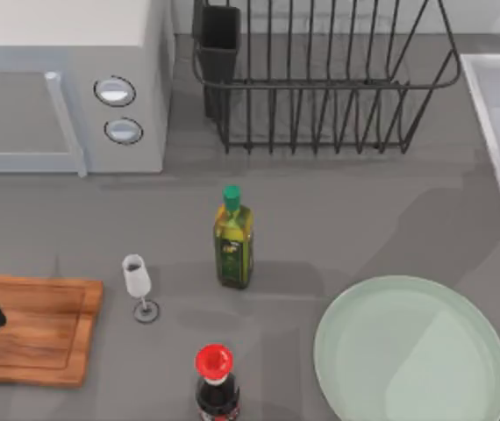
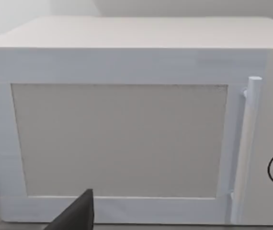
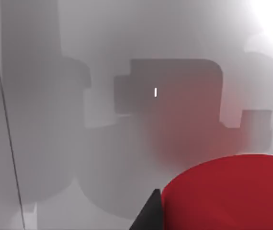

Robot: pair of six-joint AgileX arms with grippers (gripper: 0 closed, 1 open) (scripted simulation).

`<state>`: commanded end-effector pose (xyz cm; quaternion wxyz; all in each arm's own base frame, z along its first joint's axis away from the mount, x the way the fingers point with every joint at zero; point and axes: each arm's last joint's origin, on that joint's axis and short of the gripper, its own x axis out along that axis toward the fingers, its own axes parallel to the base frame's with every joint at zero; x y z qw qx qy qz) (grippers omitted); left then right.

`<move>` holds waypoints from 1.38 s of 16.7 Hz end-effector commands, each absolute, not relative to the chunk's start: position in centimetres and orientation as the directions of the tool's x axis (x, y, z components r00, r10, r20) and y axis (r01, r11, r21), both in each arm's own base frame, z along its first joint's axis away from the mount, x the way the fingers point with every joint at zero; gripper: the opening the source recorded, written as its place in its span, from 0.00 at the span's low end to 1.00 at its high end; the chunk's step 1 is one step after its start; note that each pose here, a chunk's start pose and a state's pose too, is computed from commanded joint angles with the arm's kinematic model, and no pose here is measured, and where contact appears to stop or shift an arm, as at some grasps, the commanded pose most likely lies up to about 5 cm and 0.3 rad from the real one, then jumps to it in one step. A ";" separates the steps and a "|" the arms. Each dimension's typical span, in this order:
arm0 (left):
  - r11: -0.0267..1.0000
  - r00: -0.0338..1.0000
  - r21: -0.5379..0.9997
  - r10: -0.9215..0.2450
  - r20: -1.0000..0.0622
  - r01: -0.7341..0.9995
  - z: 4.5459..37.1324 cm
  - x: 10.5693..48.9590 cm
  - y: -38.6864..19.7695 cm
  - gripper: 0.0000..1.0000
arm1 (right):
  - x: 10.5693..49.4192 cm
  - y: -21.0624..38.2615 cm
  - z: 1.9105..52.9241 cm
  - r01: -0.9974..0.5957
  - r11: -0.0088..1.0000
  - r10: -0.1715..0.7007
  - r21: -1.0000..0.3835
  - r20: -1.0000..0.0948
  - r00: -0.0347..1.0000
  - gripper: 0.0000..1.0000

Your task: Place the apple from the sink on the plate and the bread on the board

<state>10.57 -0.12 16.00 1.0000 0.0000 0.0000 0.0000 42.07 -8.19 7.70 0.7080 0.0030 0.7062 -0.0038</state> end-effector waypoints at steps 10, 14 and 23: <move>1.000 1.000 0.000 0.000 0.000 0.000 16.0 10.6 -0.1 1.00 | 41.8 -8.1 15.8 0.010 1.000 -0.002 -0.002 -1.000 0.005 0.00; 1.000 1.000 0.000 0.000 0.000 0.000 16.0 10.6 -0.1 1.00 | 41.9 -7.7 16.1 0.010 1.000 -0.003 -0.003 -1.000 0.015 0.00; 1.000 1.000 0.000 0.000 0.000 0.000 16.0 10.6 -0.1 1.00 | 37.0 6.1 21.4 0.009 1.000 0.008 0.008 -0.998 0.059 0.00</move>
